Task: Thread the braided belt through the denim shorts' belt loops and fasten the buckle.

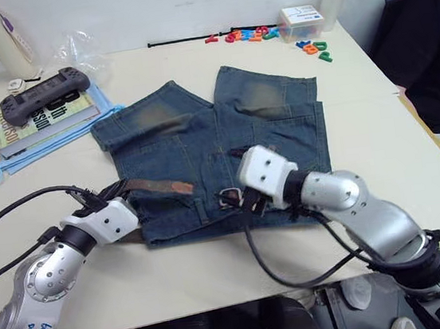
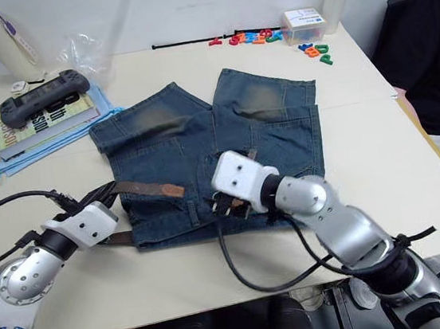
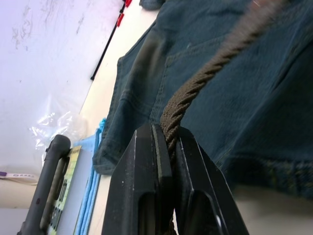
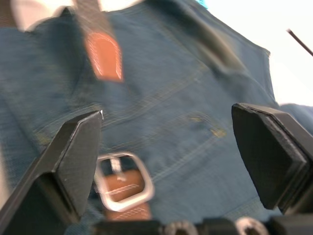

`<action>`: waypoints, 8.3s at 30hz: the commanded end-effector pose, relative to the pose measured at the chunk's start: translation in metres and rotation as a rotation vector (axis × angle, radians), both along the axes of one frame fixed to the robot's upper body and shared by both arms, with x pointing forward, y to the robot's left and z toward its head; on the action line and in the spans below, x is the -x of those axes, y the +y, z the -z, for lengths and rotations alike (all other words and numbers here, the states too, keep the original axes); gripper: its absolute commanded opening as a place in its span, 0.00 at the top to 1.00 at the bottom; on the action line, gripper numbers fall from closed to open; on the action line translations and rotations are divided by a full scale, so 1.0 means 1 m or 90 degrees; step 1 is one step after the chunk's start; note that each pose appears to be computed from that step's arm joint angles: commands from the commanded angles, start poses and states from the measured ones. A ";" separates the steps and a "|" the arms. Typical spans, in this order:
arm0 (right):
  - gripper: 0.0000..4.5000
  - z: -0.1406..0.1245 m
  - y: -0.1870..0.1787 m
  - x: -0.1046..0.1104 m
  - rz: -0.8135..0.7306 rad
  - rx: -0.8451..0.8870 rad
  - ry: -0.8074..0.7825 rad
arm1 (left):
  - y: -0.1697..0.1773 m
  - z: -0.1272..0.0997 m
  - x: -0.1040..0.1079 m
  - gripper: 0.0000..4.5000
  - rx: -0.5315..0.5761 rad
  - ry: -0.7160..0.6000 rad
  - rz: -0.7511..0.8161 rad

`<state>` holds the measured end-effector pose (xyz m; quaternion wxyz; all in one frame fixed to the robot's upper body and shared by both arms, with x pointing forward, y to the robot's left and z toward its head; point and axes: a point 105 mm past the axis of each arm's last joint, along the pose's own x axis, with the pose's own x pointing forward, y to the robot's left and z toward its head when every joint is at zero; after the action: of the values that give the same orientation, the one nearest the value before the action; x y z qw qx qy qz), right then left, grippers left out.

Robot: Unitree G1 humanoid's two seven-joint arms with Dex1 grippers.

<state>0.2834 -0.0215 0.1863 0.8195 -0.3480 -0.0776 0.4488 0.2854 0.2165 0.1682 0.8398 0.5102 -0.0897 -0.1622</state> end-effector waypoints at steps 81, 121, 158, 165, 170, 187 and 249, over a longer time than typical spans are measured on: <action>1.00 -0.016 0.049 -0.025 -0.049 0.076 -0.440 | -0.070 -0.027 0.014 0.65 1.400 0.548 0.098; 1.00 -0.013 0.046 -0.025 -0.041 0.072 -0.423 | -0.056 -0.031 0.022 0.53 1.409 0.498 0.083; 0.01 0.002 -0.037 0.013 -0.072 -0.114 0.249 | -0.027 0.011 0.054 1.00 1.278 0.553 -0.007; 0.01 -0.005 -0.036 0.018 -0.090 -0.111 0.288 | -0.030 0.022 0.049 1.00 1.202 0.574 -0.048; 0.01 -0.012 -0.033 0.019 -0.090 -0.129 0.289 | -0.028 0.030 0.047 1.00 1.163 0.569 -0.075; 0.01 -0.009 -0.033 0.020 -0.060 -0.142 0.300 | -0.056 0.034 0.028 1.00 1.160 0.568 -0.031; 0.01 0.055 -0.048 0.030 -0.050 0.163 -0.176 | -0.116 0.054 0.007 1.00 0.938 0.728 0.192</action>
<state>0.2575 -0.0748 0.1273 0.7405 -0.4980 -0.1232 0.4341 0.2803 0.1034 0.1066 0.8417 -0.3212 0.2030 -0.3836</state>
